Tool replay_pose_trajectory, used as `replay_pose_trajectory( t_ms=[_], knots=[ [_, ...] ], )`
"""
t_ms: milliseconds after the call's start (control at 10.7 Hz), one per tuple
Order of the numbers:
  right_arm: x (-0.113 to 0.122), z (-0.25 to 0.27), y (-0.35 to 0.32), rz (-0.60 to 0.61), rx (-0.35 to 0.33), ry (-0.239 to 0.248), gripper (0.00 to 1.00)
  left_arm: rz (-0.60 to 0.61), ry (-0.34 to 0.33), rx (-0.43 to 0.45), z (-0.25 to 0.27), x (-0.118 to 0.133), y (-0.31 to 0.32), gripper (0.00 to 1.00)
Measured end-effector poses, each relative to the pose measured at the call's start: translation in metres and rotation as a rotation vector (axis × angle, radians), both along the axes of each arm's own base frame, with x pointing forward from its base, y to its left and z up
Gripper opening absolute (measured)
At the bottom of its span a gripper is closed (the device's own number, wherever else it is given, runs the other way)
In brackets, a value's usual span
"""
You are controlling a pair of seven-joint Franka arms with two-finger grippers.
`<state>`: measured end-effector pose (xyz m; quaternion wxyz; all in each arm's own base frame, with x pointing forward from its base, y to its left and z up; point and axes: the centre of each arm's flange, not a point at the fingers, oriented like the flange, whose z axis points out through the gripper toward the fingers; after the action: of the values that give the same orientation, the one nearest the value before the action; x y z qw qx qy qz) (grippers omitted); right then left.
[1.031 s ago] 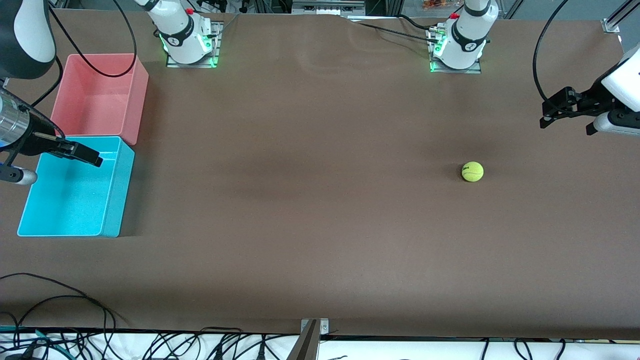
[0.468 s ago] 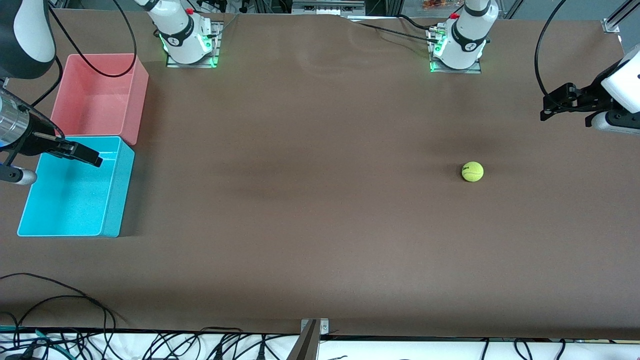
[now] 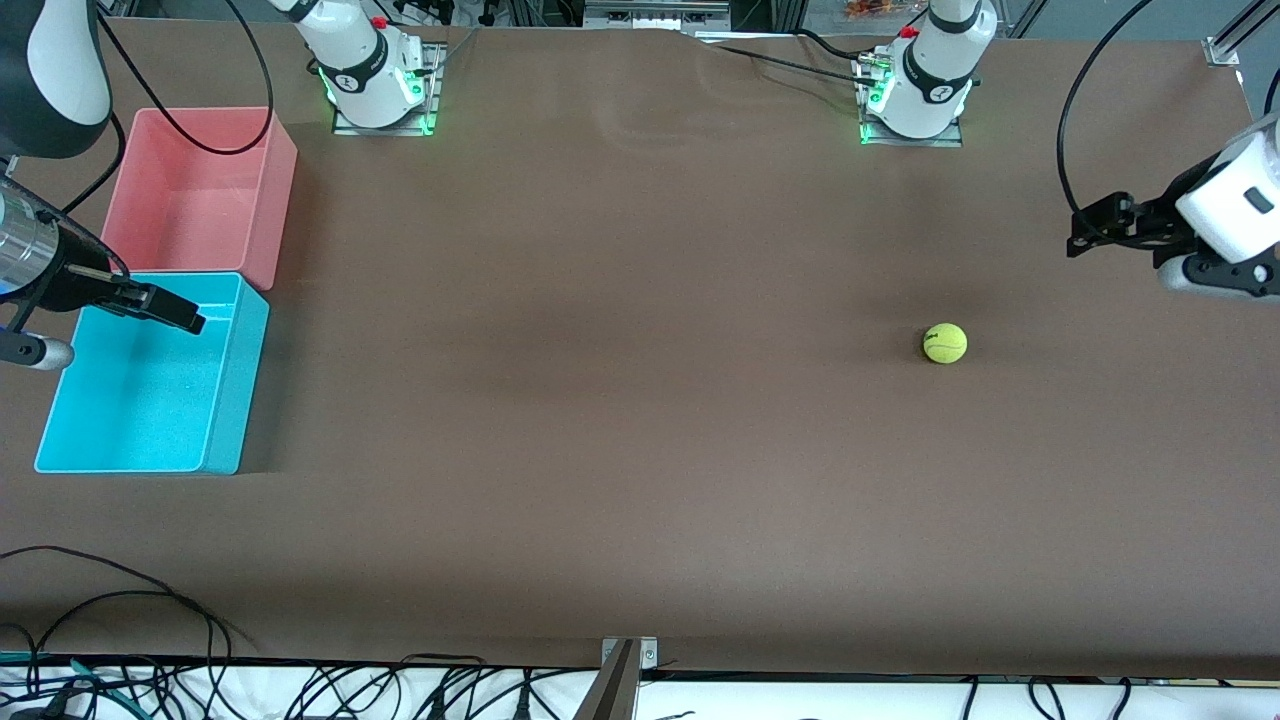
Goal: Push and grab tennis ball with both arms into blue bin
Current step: 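Lower the left gripper beside the tennis ball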
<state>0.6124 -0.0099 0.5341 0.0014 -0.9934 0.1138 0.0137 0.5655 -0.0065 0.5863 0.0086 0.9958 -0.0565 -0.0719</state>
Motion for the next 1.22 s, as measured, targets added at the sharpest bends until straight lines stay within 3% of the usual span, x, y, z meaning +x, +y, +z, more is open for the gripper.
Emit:
replay_pose_trajectory(
  t_ms=[187, 656, 1218],
  knots=[
    [0.001, -0.003, 0.000, 0.000, 0.000, 0.004, 1.00, 0.009, 0.011, 0.005, -0.011, 0.006, 0.006, 1.00],
    [0.001, -0.003, 0.000, 0.000, 0.001, 0.005, 1.00, 0.060, -0.061, 0.009, -0.064, 0.016, 0.035, 1.00],
    [0.003, -0.009, 0.000, 0.000, 0.001, 0.014, 1.00, 0.072, -0.035, 0.009, -0.109, 0.011, 0.042, 1.00]
  ],
)
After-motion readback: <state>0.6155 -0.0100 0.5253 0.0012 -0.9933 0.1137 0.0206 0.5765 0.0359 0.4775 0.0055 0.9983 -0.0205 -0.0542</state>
